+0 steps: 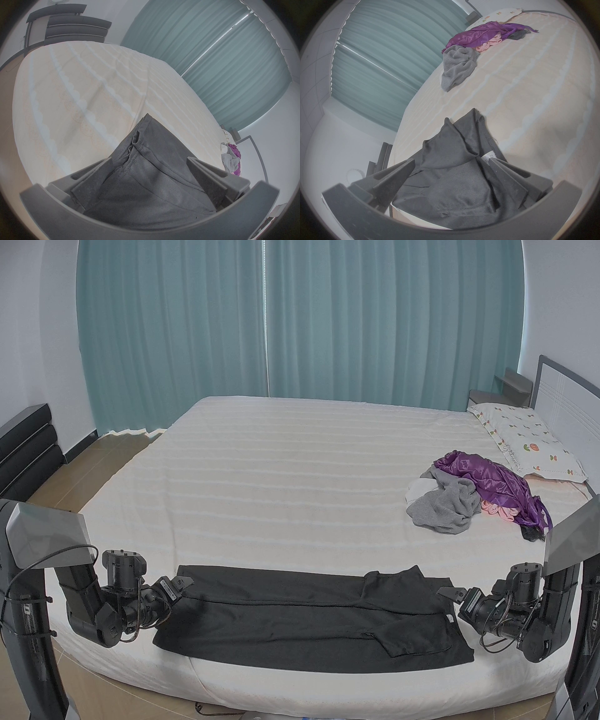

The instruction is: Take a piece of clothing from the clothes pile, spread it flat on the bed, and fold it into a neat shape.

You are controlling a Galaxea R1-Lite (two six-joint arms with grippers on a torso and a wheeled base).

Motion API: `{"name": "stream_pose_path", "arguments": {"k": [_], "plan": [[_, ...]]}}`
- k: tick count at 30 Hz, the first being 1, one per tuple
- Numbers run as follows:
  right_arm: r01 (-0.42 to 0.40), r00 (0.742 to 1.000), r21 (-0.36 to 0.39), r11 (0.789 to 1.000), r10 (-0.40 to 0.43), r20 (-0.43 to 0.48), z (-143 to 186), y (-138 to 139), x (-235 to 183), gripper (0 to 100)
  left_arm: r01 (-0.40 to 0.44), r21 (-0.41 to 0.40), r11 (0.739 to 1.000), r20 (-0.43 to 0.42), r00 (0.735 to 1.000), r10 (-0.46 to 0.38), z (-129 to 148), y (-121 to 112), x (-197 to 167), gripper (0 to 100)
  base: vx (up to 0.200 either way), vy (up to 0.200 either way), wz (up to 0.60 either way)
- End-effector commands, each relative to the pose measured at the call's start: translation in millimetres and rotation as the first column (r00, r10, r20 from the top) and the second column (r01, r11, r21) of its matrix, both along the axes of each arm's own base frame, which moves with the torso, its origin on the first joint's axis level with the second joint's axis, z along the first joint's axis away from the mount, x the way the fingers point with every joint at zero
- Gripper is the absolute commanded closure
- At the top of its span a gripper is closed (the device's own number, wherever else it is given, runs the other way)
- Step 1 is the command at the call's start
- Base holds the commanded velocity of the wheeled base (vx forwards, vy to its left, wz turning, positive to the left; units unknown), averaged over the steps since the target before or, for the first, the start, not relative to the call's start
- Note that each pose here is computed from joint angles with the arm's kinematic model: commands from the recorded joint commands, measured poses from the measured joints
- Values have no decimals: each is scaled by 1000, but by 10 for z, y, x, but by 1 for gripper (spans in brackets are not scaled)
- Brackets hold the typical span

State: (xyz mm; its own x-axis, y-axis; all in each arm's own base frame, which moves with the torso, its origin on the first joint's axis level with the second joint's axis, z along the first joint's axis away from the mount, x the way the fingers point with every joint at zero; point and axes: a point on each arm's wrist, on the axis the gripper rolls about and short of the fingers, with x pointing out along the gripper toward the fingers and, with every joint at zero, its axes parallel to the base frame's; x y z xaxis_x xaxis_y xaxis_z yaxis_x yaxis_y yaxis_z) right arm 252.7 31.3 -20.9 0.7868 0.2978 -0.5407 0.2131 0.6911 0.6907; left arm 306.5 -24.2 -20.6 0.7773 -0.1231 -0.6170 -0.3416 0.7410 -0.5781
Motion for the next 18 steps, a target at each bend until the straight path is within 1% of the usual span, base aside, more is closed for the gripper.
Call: {"name": "stream_pose_path", "arguments": {"k": [1,3,6,7,9,16,17,18], "plan": [[-37,999,17,999,37,14,-29,27,64,0,-3,0,1000,-8,1000,3,-23,11,-7,0,0,0,0],[-69,998,32,997,69,14,-69,43,107,0,-3,0,1000,-10,1000,3,-27,11,-7,0,0,0,0],[-97,995,21,995,97,27,-131,67,187,0,-4,-2,1000,-15,1000,4,-38,7,-12,0,0,0,0],[-116,992,-8,993,116,49,-175,76,263,0,-6,-5,1000,-17,1000,6,-46,6,-9,0,0,0,0],[-133,989,-41,990,136,56,-223,70,322,0,-6,-4,1000,-18,1000,6,-51,7,-9,0,0,0,0],[-166,984,-88,982,171,54,-308,25,364,0,-5,-2,1000,-23,1000,4,-65,2,-11,0,0,0,0],[-185,979,-128,974,193,58,-338,-14,366,0,-5,-2,1000,-21,1000,4,-66,2,-3,0,0,0,0],[-193,978,-137,972,202,56,-349,-27,357,0,-3,-2,1000,-23,1000,3,-68,-3,-8,0,0,0,0]]}}
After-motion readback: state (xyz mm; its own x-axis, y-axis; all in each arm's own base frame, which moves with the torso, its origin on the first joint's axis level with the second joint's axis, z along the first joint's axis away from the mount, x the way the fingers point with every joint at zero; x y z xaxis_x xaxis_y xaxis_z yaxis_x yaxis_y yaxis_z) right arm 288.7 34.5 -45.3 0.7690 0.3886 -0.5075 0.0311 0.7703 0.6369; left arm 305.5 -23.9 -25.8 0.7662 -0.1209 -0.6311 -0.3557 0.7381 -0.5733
